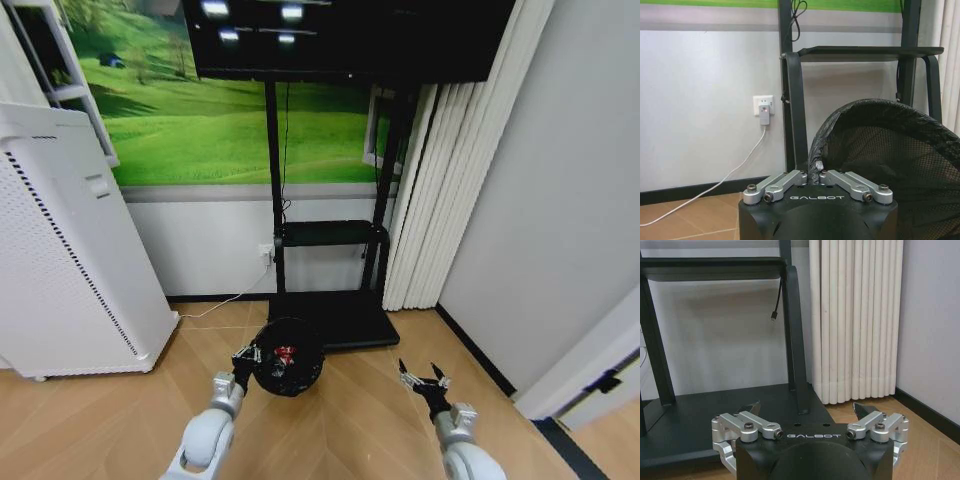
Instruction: Pick up the trash bin and place the garbage on the floor into it.
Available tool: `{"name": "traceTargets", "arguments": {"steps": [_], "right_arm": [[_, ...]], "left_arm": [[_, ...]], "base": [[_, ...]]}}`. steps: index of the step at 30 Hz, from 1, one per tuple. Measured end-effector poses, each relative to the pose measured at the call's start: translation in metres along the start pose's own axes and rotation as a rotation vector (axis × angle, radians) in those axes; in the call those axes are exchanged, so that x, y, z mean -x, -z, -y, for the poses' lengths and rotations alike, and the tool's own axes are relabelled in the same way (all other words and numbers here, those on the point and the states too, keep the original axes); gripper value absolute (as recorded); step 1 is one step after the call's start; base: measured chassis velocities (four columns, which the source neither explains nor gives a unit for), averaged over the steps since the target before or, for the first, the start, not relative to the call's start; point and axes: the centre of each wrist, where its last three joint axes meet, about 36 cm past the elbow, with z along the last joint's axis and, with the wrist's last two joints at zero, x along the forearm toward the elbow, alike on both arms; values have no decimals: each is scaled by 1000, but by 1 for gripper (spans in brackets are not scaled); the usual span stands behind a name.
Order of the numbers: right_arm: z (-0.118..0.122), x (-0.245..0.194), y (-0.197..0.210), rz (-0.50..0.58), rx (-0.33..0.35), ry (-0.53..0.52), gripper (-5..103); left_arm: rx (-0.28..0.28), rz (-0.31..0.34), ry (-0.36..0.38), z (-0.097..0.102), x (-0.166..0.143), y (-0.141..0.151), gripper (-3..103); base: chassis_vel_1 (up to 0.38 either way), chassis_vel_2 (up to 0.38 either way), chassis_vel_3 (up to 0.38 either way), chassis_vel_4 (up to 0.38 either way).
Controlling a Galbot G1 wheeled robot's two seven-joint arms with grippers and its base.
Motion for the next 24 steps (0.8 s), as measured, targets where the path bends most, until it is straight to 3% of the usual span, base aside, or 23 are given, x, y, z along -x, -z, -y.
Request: {"name": "traceTargets", "arguments": {"steps": [13,24], "right_arm": [[6,-17,-7,8,-30,5,100],[15,-23,-8,-7,-72,28,100]], "left_arm": [[-10,14,8,-4,17,2,4],[-15,29,10,-8,31,7,4]], "base": [[171,-177,-184,172],[330,-297,-345,290]]}}
